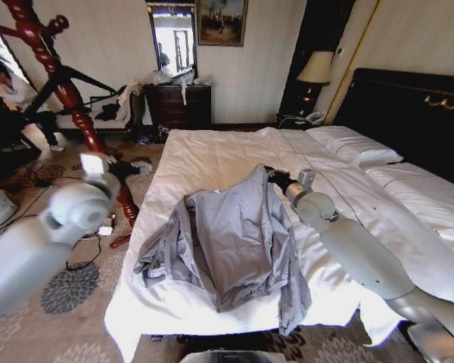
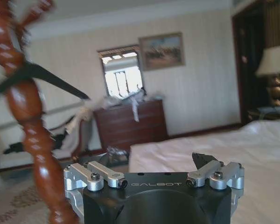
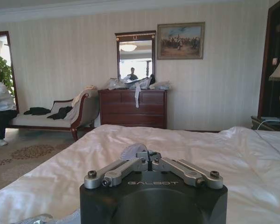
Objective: Pick up the clothes from the bed and hang them on the clothes hanger.
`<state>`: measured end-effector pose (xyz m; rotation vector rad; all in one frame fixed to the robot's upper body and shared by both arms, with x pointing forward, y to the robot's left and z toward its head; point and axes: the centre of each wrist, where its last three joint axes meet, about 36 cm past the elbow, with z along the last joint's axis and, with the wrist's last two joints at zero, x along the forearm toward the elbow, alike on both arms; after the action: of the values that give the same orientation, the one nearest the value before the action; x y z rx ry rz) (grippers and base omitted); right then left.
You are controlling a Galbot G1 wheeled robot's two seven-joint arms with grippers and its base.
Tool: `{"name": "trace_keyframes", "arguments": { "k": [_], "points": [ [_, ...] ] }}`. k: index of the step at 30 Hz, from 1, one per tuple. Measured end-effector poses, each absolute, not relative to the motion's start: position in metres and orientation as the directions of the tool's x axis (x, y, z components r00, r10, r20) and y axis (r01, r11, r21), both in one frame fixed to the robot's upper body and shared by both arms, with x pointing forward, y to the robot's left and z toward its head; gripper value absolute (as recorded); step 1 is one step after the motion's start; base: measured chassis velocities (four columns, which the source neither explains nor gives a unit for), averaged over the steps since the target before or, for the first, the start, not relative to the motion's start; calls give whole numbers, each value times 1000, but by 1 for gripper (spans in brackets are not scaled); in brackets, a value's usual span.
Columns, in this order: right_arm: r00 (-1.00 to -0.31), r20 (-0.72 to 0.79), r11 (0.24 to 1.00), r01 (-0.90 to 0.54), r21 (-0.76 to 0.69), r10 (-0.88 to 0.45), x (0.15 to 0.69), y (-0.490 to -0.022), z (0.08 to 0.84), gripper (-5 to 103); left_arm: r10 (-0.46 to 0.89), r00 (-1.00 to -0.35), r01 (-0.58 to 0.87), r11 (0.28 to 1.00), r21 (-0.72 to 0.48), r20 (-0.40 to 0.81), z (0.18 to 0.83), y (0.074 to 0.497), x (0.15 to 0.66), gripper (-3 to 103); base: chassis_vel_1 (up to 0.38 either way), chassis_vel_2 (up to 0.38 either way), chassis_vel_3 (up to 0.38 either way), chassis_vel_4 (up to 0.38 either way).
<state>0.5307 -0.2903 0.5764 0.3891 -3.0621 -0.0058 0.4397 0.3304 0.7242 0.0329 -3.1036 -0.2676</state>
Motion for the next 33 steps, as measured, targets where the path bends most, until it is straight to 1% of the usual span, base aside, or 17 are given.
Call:
{"name": "trace_keyframes", "arguments": {
  "k": [4,5,8,9,12,14,18,19,22,24,25,28,29,31,33],
  "points": [
    [-970,45,971,-238,2,-238,523,-299,583,0,-53,-999,-54,986,157,-14,749,356,441,100,0,0,0,0],
    [-971,42,972,-235,0,-235,521,-301,585,0,-55,-998,-58,986,155,-24,754,361,442,101,0,0,0,0],
    [-975,30,975,-222,-1,-222,517,-307,591,0,-66,-996,-72,987,140,-53,770,383,444,100,0,0,0,0],
    [-975,30,975,-222,-1,-222,517,-307,591,0,-66,-996,-72,987,140,-53,770,383,444,100,0,0,0,0],
    [-978,19,978,-210,11,-210,515,-309,595,0,-58,-993,-72,990,126,-106,783,407,447,99,0,0,0,0],
    [-977,20,978,-210,19,-210,513,-310,595,0,-53,-991,-68,990,122,-126,785,412,447,99,0,0,0,0],
    [-978,19,978,-206,31,-206,510,-311,596,0,-42,-978,-67,991,117,-207,788,443,455,98,0,0,0,0],
    [-978,19,978,-206,31,-206,510,-311,596,0,-42,-978,-67,991,117,-207,788,443,455,98,0,0,0,0],
    [-978,15,978,-207,31,-208,509,-310,598,0,-71,-970,-97,990,105,-232,791,473,463,98,0,0,0,0],
    [-978,14,978,-208,31,-208,508,-310,599,0,-78,-968,-104,990,100,-237,792,480,465,98,0,0,0,0],
    [-978,14,978,-208,32,-208,507,-310,599,0,-94,-963,-119,989,88,-252,794,493,468,98,0,0,0,0],
    [-978,15,978,-205,31,-206,505,-311,599,0,-137,-949,-155,987,43,-285,793,516,477,94,0,0,0,0],
    [-978,15,978,-205,31,-206,505,-311,599,0,-137,-949,-155,987,43,-285,793,516,477,94,0,0,0,0],
    [-979,17,979,-202,33,-203,504,-312,599,0,-162,-945,-171,985,6,-286,792,527,481,89,0,0,0,0],
    [-979,17,979,-201,33,-201,504,-312,599,0,-180,-943,-182,983,-20,-280,791,537,485,88,0,0,0,0]
  ]
}}
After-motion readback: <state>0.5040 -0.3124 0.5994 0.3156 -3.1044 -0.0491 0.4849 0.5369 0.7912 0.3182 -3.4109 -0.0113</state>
